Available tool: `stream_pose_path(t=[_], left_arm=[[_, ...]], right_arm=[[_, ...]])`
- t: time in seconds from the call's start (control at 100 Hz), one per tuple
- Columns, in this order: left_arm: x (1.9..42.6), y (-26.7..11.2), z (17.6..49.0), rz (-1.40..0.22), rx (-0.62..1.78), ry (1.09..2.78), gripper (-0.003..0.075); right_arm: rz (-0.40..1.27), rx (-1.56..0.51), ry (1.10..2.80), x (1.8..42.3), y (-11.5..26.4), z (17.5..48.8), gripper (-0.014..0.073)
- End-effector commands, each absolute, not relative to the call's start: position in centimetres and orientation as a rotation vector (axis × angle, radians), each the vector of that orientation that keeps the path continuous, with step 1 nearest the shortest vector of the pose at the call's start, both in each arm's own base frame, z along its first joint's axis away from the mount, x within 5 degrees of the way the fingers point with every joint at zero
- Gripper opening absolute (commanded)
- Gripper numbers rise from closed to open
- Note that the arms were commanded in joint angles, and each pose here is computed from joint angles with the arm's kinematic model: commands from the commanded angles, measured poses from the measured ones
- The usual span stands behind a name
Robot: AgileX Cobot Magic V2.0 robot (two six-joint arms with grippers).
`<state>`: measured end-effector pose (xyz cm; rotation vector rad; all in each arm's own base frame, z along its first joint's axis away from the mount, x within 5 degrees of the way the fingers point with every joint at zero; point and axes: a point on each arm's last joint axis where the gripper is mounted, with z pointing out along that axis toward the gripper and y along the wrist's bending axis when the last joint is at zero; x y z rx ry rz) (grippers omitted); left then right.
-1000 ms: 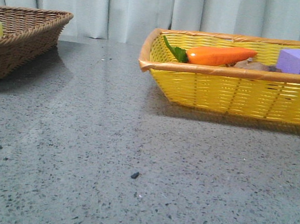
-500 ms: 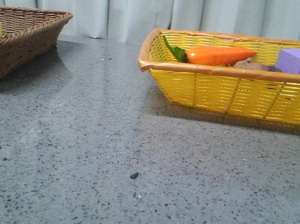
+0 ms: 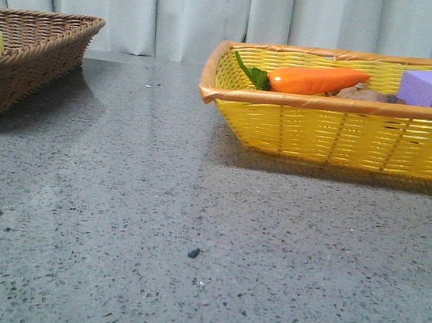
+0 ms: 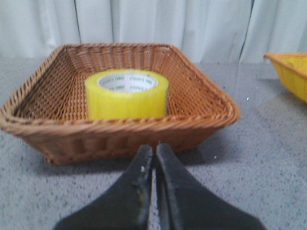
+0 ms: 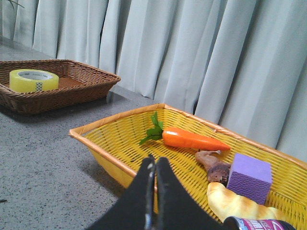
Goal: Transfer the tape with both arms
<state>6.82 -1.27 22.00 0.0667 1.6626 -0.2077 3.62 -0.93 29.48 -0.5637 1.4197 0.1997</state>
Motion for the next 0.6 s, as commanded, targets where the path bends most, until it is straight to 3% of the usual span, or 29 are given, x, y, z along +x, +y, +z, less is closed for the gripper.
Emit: stream_pose_path(t=[0.0,0.26,0.46,0.59], left_arm=[[6.6,-0.9,22.6,-0.26,-0.035,1.538,-0.0021],[5.6,-0.5,20.6,-0.183,-0.038,1.529,-0.0021],[5.3,-0.5,18.5,-0.157,-0.028,1.744,-0.002],[5.3,-0.5,18.5,-0.157,-0.028,1.748,-0.002]], right_arm=[[0.194,-0.56,1.33,3.2,-1.2,30.6,-0.0074],[0.194,-0.56,1.33,3.2,-1.2,30.6,-0.0074],[0.194,-0.56,1.33,3.2,-1.2,30.6,-0.0074],[0.194,-0.56,1.33,3.2,-1.2,30.6,-0.0074]])
